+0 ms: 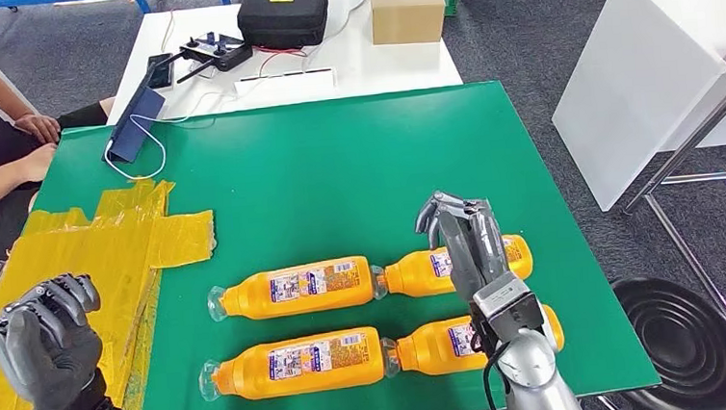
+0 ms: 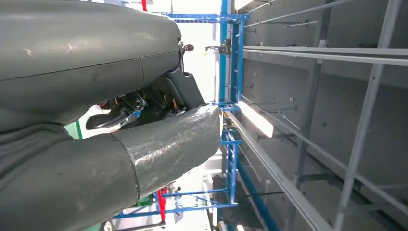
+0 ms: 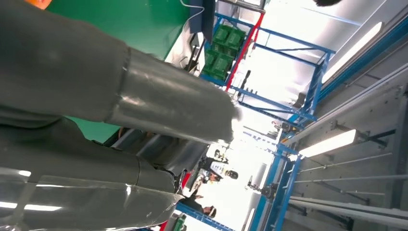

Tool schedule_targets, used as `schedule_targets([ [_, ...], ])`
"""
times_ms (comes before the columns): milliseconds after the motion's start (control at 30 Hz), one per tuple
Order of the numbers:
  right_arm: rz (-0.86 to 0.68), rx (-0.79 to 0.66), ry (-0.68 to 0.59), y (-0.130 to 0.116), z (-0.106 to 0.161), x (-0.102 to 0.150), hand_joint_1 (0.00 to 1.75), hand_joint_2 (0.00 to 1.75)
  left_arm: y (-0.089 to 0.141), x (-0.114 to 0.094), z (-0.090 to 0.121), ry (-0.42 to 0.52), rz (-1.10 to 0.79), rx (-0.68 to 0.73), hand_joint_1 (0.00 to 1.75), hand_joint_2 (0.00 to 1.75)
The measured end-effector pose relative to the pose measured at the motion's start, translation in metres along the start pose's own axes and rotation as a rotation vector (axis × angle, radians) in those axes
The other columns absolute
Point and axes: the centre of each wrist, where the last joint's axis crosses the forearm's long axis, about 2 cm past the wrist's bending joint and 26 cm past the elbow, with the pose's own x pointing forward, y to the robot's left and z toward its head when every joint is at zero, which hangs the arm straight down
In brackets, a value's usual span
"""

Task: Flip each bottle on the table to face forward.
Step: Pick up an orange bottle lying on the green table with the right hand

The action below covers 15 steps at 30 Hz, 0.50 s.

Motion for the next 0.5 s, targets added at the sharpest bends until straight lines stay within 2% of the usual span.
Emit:
schedule_targets([
  [133, 0.075, 0.013, 0.059, -0.001, -0.001, -0.003, 0.00, 0.00, 0.002, -0.001, 0.000, 0.025, -0.041, 0.065, 0.00, 0.00],
  [267, 0.230, 0.079, 0.131, 0.005, -0.005, -0.006, 0.00, 1.75, 0.003, -0.001, 0.000, 0.030, -0.045, 0.102, 0.00, 0.00],
  [400, 0.252, 0.252, 0.247, 0.023, -0.011, -0.017, 0.00, 1.75, 0.005, -0.001, 0.000, 0.032, -0.042, 0.100, 0.00, 0.00],
  [500, 0.252, 0.399, 0.286, 0.042, -0.012, -0.026, 0.00, 1.75, 0.006, -0.002, 0.001, 0.038, -0.036, 0.092, 0.00, 0.00],
])
